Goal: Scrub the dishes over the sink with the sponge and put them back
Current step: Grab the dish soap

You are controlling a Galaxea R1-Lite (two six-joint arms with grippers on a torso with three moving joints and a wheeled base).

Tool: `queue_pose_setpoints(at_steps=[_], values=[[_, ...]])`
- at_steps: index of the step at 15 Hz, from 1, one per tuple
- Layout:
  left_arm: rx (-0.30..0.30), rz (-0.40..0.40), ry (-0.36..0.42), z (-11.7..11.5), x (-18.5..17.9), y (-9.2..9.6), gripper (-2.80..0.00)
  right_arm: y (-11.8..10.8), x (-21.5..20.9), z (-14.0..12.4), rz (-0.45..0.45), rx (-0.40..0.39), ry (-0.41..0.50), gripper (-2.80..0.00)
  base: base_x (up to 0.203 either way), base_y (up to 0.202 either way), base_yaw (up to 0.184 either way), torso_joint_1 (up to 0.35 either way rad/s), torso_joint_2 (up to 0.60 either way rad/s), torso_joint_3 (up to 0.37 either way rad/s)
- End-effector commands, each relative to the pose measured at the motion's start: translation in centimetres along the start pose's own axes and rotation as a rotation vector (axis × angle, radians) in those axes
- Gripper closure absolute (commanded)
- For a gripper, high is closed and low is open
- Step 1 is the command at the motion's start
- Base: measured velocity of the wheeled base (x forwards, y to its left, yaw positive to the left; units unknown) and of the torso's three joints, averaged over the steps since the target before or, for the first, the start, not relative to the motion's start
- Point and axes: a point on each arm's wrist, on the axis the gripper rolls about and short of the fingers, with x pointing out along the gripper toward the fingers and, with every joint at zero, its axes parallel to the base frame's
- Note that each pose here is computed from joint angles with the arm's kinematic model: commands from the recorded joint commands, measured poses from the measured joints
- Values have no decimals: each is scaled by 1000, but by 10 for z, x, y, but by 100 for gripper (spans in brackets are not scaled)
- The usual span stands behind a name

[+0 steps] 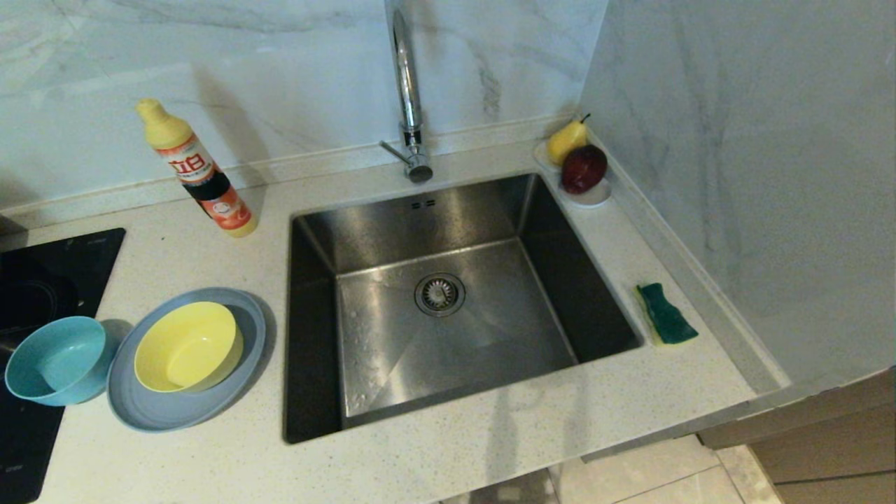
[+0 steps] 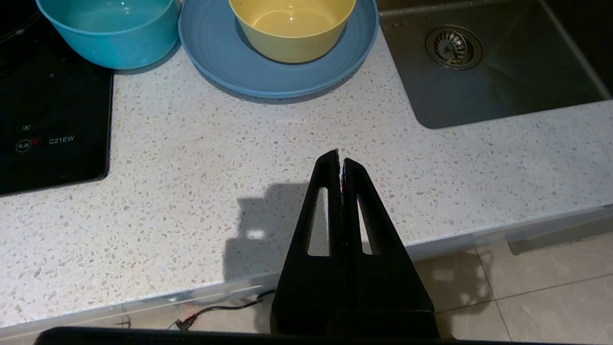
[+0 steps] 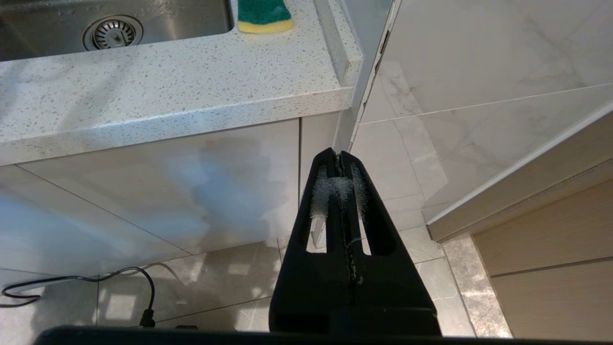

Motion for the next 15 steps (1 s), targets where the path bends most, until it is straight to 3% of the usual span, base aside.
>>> queue_pose_setpoints(at_steps=[1, 10, 15], values=[[0, 1, -1, 0, 0, 0, 0, 0, 0, 0, 1, -1, -1, 0, 0, 0, 0, 0, 0, 0], [3, -1, -1, 0, 0, 0, 0, 0, 0, 0, 1, -1, -1, 0, 0, 0, 0, 0, 0, 0], [-27, 6, -18, 0, 0, 0, 0, 0, 0, 0, 1, -1, -1, 0, 0, 0, 0, 0, 0, 0]])
